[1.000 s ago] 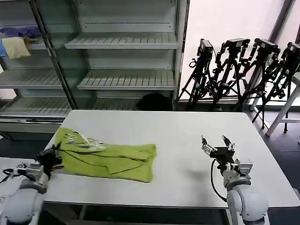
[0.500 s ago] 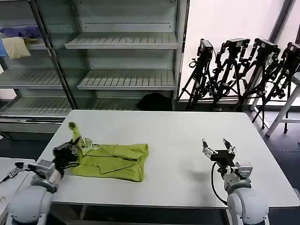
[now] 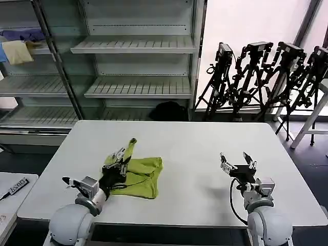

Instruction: Fold and organize the clothes.

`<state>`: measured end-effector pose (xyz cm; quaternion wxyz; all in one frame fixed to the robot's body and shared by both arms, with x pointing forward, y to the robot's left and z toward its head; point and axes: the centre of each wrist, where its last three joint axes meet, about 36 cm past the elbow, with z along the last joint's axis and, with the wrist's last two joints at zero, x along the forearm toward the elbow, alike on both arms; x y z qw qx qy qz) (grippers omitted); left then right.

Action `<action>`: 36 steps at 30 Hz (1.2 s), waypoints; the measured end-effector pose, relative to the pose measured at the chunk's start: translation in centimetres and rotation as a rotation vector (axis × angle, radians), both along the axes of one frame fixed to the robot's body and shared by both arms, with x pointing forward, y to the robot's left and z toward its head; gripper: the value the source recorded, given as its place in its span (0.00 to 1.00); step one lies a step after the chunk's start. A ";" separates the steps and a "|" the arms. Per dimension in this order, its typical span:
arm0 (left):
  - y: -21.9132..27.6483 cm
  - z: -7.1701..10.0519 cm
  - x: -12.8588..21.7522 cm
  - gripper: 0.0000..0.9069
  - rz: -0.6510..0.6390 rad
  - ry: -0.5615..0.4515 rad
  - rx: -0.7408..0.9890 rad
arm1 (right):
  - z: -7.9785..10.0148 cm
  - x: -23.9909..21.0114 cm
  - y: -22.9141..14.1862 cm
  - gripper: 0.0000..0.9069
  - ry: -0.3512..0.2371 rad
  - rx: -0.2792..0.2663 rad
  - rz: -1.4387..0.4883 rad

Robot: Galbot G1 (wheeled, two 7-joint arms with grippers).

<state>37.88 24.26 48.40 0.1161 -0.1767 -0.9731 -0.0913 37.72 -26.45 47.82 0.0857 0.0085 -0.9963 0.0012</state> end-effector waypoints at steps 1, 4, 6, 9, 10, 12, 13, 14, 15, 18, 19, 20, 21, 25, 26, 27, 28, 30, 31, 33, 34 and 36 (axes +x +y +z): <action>-0.4 -0.2 0.0 0.00 -0.009 0.008 -0.003 | 0.0 0.0 0.0 1.00 0.000 0.000 0.000; -1.3 -0.7 0.0 0.00 -0.029 0.028 -0.011 | 0.0 0.0 0.1 1.00 0.000 0.001 0.002; -1.7 -1.0 0.1 0.00 -0.039 0.037 -0.015 | 0.0 0.0 0.1 1.00 -0.001 0.004 0.002; -2.5 -1.4 0.2 0.00 -0.050 0.050 -0.021 | 0.1 0.0 0.2 1.00 -0.005 0.006 0.003; -2.7 -1.6 0.2 0.00 -0.053 0.056 -0.024 | 0.2 0.0 0.2 1.00 -0.006 0.005 0.004; -3.2 -1.9 0.3 0.01 -0.056 0.063 -0.024 | 0.3 0.0 0.2 1.00 -0.009 0.003 0.004; -3.4 -2.1 0.4 0.02 -0.056 0.067 -0.025 | 0.3 0.0 0.2 1.00 -0.009 0.002 0.004; -3.6 -2.2 0.5 0.20 -0.056 0.071 -0.024 | 0.3 0.0 0.2 1.00 -0.009 0.001 0.004; -3.8 -2.5 0.6 0.43 -0.054 0.075 -0.023 | 0.3 0.0 0.2 1.00 -0.009 0.000 0.004; -4.4 -3.2 0.9 1.00 -0.049 0.092 -0.017 | 0.3 -0.1 0.2 1.00 -0.006 -0.004 0.003; -4.5 -3.5 1.0 1.00 -0.045 0.098 -0.015 | 0.2 -0.1 0.2 1.00 -0.005 -0.005 0.003; -4.7 -3.7 1.1 1.00 -0.044 0.104 -0.014 | 0.2 -0.1 0.2 1.00 -0.005 -0.005 0.003; -5.0 -4.0 1.1 1.00 -0.043 0.109 -0.013 | 0.2 -0.1 0.2 1.00 -0.004 -0.005 0.003; -5.8 -4.5 1.0 1.00 -0.041 0.122 -0.009 | 0.2 -0.1 0.2 1.00 -0.004 -0.006 0.002; -6.0 -4.6 0.9 1.00 -0.044 0.125 -0.010 | 0.2 -0.1 0.2 1.00 -0.004 -0.006 0.002; -6.2 -4.7 0.8 1.00 -0.045 0.126 -0.010 | 0.2 -0.1 0.2 1.00 -0.004 -0.006 0.002; -6.5 -4.7 0.7 1.00 -0.046 0.128 -0.010 | 0.2 -0.1 0.2 1.00 -0.004 -0.006 0.002; -7.0 -4.9 0.5 1.00 -0.051 0.132 -0.012 | 0.1 0.0 0.3 1.00 -0.004 -0.007 0.003; -7.2 -4.9 0.4 1.00 -0.053 0.133 -0.013 | 0.1 -0.1 0.4 1.00 -0.004 -0.007 0.003; -7.6 -5.0 0.4 1.00 -0.056 0.134 -0.012 | 0.1 -0.1 0.4 1.00 -0.003 -0.009 0.003; -7.9 -5.2 0.4 1.00 -0.056 0.136 -0.011 | 0.1 -0.1 0.4 1.00 -0.003 -0.011 0.002; -8.3 -5.4 0.2 1.00 -0.063 0.144 -0.014 | 0.1 -0.1 0.4 1.00 -0.001 -0.014 0.001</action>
